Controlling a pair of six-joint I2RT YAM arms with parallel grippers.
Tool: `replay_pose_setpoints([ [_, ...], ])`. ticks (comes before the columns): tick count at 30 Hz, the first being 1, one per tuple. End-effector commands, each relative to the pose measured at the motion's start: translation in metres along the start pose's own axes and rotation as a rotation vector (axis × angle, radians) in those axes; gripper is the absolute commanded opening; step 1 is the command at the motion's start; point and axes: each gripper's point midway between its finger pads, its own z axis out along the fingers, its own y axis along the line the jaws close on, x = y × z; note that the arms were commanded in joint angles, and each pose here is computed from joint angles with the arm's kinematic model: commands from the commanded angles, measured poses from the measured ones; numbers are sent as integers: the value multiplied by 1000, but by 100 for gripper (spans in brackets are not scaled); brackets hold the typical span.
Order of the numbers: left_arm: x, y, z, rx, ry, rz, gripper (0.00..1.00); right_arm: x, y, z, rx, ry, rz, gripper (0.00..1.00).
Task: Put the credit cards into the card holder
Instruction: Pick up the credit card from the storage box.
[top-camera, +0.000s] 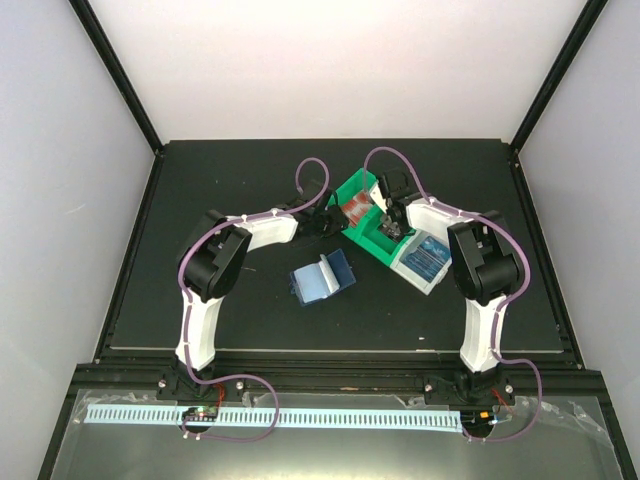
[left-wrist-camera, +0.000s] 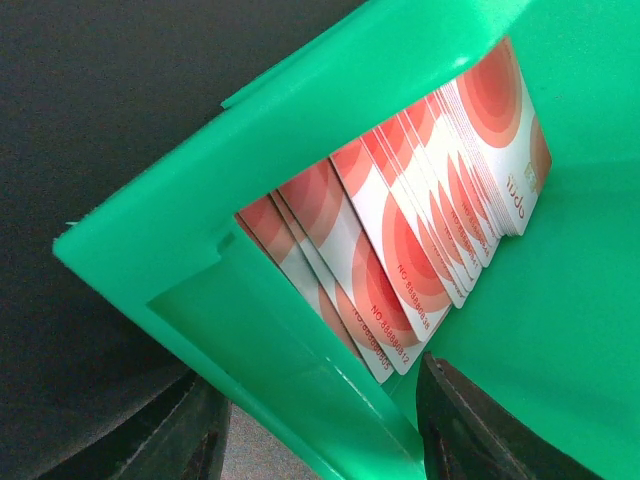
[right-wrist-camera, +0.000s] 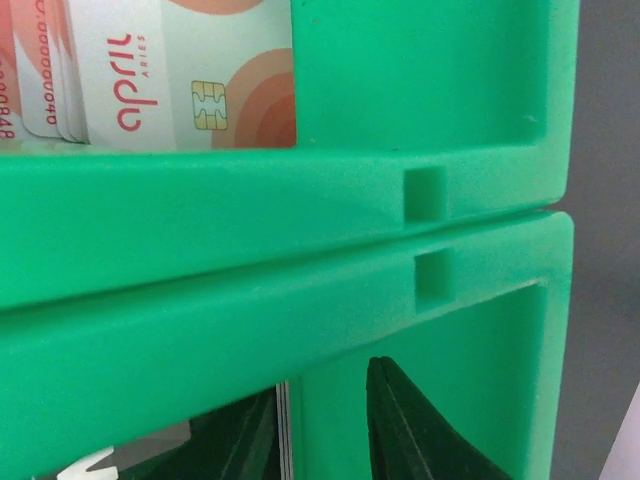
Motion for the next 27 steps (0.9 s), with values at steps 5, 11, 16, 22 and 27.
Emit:
replay_pose_setpoints([
  [5, 28, 37, 2, -118, 102, 38, 51, 11, -8, 21, 39, 69, 12, 31],
  [11, 29, 30, 2, -86, 113, 52, 51, 1, -16, 11, 46, 17, 67, 17],
  [16, 24, 13, -6, -29, 104, 84, 53, -28, -43, -32, 44, -122, 182, 9],
  [22, 13, -23, -26, 94, 86, 138, 61, -49, -65, -93, -40, -278, 361, 8],
  [27, 7, -47, -51, 172, 67, 172, 66, -50, -66, -138, -171, -373, 551, 4],
])
